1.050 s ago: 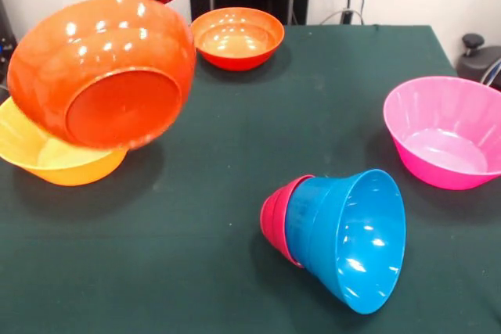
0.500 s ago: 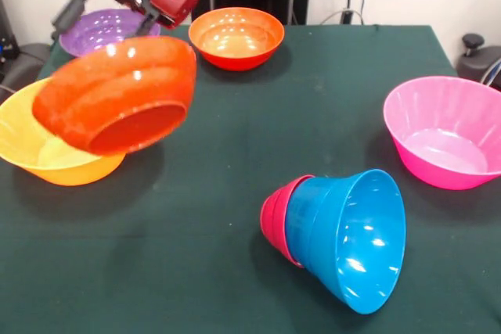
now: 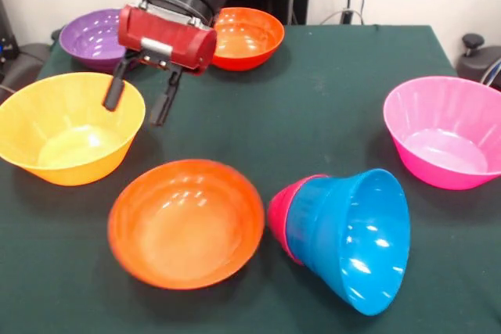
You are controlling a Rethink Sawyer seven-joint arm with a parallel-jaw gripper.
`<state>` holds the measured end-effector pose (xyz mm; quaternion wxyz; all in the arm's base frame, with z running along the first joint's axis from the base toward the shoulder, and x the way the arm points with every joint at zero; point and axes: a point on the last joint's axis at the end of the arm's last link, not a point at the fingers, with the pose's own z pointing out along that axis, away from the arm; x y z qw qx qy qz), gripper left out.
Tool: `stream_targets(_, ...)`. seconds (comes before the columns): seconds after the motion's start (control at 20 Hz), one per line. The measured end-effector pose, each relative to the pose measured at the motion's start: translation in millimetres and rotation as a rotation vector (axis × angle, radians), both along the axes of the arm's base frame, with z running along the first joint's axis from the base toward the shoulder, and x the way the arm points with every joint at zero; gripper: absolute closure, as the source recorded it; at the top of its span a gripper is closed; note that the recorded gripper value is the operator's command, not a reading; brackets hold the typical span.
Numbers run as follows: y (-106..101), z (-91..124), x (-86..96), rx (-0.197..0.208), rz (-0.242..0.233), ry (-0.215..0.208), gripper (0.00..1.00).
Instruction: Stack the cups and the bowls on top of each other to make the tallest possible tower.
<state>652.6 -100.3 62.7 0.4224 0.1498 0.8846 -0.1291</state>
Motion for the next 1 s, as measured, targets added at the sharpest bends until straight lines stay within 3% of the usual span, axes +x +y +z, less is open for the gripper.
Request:
stream_targets(0.15, 16.2, -1.2, -2.6, 0.061, -0.046, 0.071, 0.00)
stream_targets(0.25, 21.7, 0.1, -3.9, 0.078, -0.064, 0.100, 0.00)
stream_targets(0.3, 29.7, 3.4, -5.8, 0.091, -0.085, 0.138, 0.00)
stream_targets(0.45, 44.7, 12.7, -6.8, 0.090, -0.101, 0.172, 0.00)
stream_targets(0.5, 56.2, 22.1, -7.0, 0.073, -0.100, 0.178, 0.00)
stream_targets(0.55, 59.2, 24.9, -6.9, 0.065, -0.098, 0.176, 0.00)
stream_targets(0.7, 87.6, 57.2, -6.6, -0.022, -0.074, 0.122, 0.00)
stream_targets(0.8, 96.8, 70.5, -5.8, -0.054, -0.062, 0.092, 0.00)
stream_targets(1.0, 119.3, 124.6, -0.5, -0.156, -0.017, -0.044, 0.00)
